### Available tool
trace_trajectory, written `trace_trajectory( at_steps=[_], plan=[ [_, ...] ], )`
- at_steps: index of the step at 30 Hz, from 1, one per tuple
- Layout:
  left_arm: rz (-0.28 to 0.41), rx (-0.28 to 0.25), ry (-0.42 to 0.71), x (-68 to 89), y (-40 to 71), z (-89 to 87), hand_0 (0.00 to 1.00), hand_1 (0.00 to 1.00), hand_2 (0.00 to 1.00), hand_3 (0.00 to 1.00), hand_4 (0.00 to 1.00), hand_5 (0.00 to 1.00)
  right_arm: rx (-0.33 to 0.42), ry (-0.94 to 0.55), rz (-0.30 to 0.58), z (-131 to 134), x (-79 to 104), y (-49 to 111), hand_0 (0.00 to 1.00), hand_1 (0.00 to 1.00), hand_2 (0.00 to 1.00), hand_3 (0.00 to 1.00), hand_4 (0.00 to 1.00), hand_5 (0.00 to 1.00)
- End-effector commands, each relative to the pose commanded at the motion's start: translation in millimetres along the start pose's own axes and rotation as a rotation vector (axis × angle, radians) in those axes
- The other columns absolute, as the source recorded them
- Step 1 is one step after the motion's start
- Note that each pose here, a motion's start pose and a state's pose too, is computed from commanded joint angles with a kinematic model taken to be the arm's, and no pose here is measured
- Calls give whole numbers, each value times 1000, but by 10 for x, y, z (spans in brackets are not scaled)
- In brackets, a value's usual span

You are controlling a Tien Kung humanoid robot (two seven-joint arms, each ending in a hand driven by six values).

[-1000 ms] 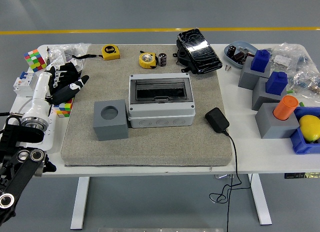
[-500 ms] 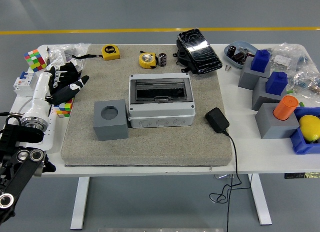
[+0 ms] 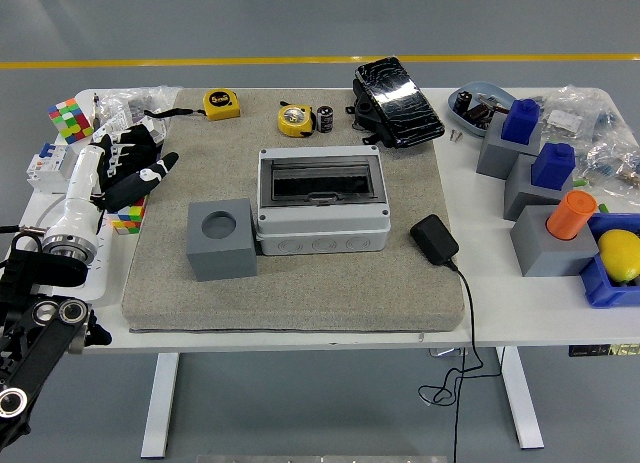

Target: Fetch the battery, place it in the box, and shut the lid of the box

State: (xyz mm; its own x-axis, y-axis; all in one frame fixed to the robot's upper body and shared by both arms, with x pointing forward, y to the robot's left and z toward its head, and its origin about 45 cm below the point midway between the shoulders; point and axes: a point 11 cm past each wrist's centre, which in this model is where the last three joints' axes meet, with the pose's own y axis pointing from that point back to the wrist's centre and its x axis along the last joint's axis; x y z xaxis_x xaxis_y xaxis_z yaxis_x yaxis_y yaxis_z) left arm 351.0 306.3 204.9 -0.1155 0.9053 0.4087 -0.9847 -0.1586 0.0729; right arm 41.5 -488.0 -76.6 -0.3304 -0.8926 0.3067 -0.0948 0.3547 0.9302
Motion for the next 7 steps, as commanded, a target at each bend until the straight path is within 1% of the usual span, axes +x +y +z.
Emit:
trace_trajectory(
  at_steps=[7],
  plan=[
    [-2, -1, 0, -4, 0, -2, 688, 715, 680, 735, 934, 425, 3, -3, 3, -15, 4, 1, 624, 646, 667, 573, 983, 548]
  ],
)
